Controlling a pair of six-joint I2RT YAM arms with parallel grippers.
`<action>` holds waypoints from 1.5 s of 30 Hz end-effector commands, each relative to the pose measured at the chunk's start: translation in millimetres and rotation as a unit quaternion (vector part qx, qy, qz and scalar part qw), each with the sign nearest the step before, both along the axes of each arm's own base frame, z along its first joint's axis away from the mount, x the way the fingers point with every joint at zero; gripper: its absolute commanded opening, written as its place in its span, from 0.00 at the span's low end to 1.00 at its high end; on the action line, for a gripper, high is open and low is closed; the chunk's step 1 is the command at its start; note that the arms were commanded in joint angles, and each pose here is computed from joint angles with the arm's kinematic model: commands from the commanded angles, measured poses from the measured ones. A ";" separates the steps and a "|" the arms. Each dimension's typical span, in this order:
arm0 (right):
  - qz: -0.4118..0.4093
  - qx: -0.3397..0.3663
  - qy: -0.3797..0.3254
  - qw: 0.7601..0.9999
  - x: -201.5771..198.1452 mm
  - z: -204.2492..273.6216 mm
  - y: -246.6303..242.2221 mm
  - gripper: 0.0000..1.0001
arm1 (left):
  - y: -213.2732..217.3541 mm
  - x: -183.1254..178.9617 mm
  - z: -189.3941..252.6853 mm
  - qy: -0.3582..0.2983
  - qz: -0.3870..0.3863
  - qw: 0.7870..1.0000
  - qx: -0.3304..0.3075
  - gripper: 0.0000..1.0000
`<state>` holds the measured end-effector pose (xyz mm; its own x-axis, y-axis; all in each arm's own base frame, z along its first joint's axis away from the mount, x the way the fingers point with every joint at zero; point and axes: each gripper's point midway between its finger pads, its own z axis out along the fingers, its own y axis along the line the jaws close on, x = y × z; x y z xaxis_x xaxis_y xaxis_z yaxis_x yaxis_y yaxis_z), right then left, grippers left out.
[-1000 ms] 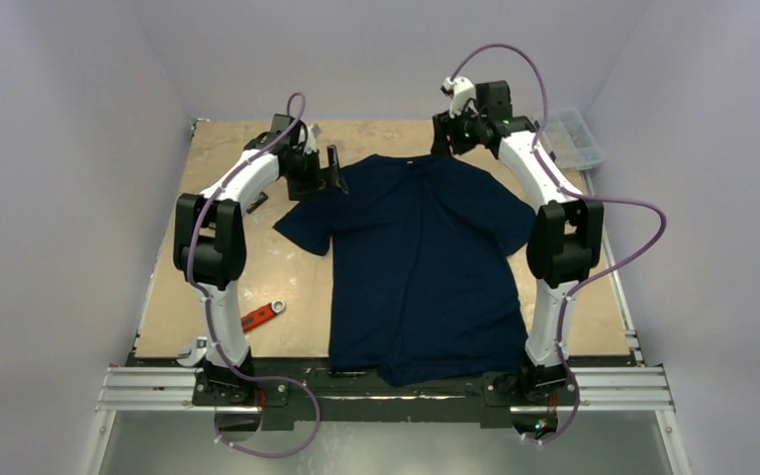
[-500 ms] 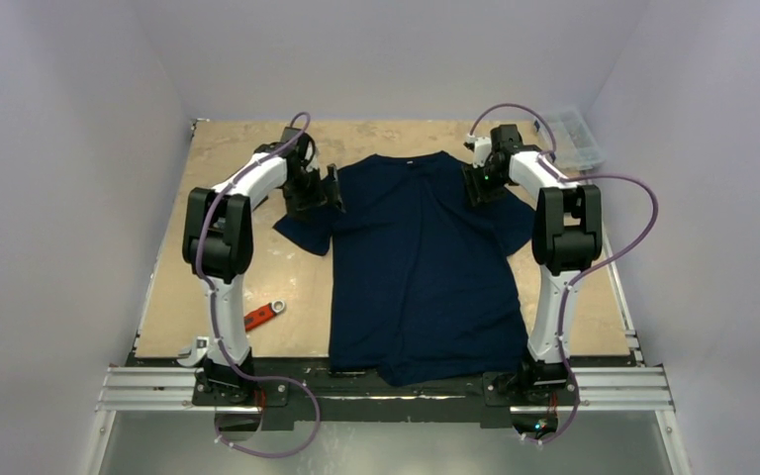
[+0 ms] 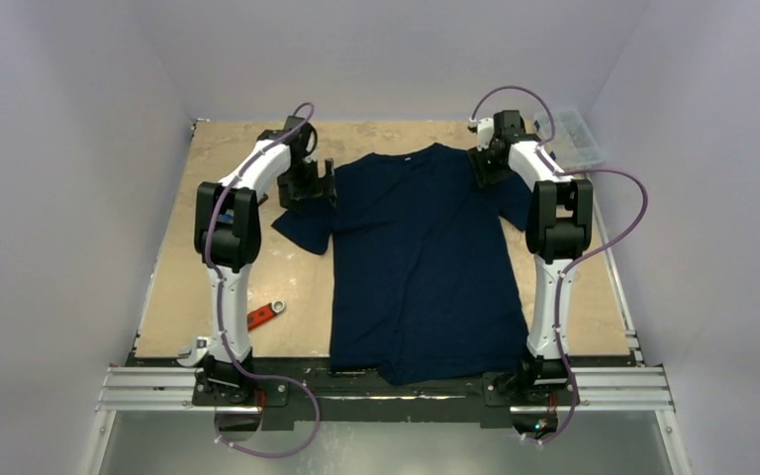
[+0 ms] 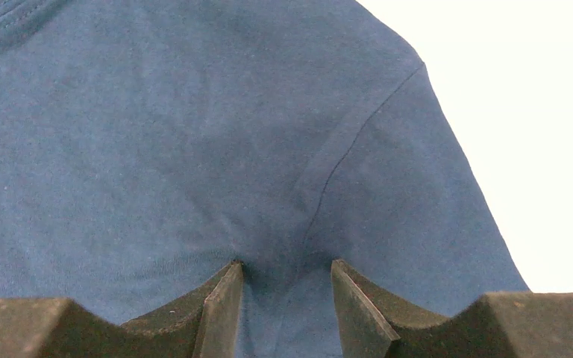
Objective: Remove the brooch from the garment
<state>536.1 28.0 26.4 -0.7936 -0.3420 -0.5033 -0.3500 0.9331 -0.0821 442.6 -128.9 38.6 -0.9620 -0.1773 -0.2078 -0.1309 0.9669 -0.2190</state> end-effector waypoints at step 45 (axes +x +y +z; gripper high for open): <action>0.024 -0.037 -0.090 0.995 58.5 31.2 -16.8 0.76 | 47.3 121.3 75.2 -0.209 -0.395 0.826 0.343 1.00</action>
<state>596.4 13.4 36.6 -0.6949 -0.4207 -0.5832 -0.3678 0.9048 -0.2145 546.6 -71.8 54.4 -0.5480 0.8200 -0.1650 0.6317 0.5350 0.5609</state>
